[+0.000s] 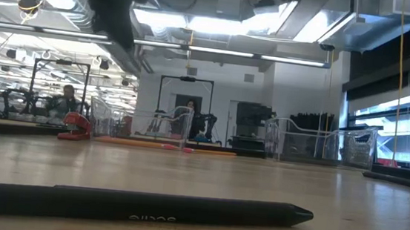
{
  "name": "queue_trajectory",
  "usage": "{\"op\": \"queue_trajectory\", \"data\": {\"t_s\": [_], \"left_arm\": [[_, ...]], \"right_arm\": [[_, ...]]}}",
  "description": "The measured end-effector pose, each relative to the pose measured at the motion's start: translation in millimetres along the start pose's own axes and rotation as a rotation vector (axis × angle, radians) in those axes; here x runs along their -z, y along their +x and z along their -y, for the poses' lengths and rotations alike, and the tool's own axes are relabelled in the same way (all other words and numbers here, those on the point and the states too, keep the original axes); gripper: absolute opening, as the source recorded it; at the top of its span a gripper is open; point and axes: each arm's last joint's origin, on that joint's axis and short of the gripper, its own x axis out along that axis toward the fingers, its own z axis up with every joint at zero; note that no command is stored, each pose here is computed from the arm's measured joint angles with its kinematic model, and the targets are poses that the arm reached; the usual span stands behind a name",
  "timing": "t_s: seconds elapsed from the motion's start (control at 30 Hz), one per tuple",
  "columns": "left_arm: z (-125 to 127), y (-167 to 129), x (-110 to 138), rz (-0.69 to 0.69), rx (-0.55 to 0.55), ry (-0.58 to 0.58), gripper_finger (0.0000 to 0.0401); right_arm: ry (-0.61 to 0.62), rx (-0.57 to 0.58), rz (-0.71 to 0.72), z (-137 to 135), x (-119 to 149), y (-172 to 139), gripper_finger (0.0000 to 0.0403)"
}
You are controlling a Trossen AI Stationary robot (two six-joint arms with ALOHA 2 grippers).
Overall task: Sort crayons/erasers/pens/pencils in bins
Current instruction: Put the black pen into the top right transparent bin
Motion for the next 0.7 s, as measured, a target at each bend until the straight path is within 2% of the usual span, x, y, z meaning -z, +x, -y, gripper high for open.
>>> {"op": "queue_trajectory", "data": {"t_s": [0.23, 0.3, 0.43, 0.7], "left_arm": [[33.3, -4.3, 14.9, 0.032, -0.008, -0.075, 0.0080], [40.2, -5.8, 18.7, 0.044, -0.012, -0.084, 0.0080], [52.4, -8.9, 24.5, 0.077, -0.007, -0.062, 0.0080], [73.5, -14.6, 28.7, 0.151, 0.079, 0.105, 0.0080]], "right_arm": [[0.428, 0.101, -0.223, 5.7, 23.6, -1.0, 0.0132], [0.511, 0.150, -0.292, 6.6, 32.6, 0.8, 0.0132], [0.595, 0.244, -0.412, 6.0, 52.3, 13.8, 0.0132], [0.712, 0.282, -0.622, 6.0, 89.5, 53.0, 0.0132]]}}
